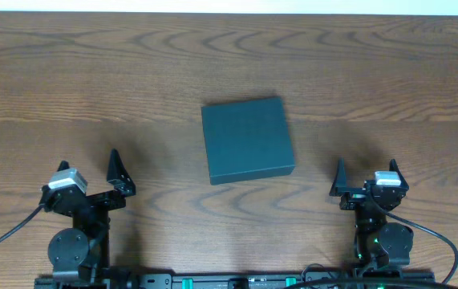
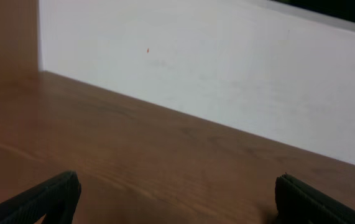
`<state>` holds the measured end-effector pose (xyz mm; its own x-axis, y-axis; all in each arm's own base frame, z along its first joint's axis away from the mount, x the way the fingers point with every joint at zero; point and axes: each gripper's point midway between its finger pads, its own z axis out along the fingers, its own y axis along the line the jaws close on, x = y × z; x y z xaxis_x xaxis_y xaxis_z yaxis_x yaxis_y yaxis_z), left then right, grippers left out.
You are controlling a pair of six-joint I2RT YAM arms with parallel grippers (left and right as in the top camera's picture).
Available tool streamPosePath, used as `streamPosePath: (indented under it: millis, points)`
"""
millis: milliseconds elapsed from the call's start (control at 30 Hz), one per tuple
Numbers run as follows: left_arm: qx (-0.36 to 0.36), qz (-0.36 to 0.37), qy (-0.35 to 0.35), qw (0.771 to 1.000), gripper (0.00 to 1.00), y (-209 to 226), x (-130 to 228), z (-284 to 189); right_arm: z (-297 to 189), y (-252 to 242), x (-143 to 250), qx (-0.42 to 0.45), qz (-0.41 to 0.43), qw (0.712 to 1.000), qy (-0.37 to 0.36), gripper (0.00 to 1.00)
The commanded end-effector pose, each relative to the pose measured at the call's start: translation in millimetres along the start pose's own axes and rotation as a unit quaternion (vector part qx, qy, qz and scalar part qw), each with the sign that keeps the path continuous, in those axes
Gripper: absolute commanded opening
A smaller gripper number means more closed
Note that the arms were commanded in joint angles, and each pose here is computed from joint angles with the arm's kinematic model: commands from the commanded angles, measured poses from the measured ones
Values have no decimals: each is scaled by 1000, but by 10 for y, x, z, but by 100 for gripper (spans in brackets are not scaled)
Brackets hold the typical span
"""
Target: Pack container
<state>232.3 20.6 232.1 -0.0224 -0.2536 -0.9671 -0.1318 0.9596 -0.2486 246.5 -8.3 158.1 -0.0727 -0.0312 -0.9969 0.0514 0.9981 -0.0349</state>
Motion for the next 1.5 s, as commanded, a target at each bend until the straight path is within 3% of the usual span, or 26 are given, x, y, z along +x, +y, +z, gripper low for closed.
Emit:
streamPosePath:
  millis: [0, 1300, 1467]
  points:
    - [4, -20, 1, 1000, 99, 17, 107, 9, -2, 26, 8, -6, -5, 1000, 1, 99]
    - [-6, -13, 53, 999, 99, 198, 916, 145, -2, 26, 8, -6, -5, 1000, 1, 99]
    - [-4, 41, 53, 998, 99, 198, 917, 146, -2, 26, 8, -6, -5, 1000, 1, 99]
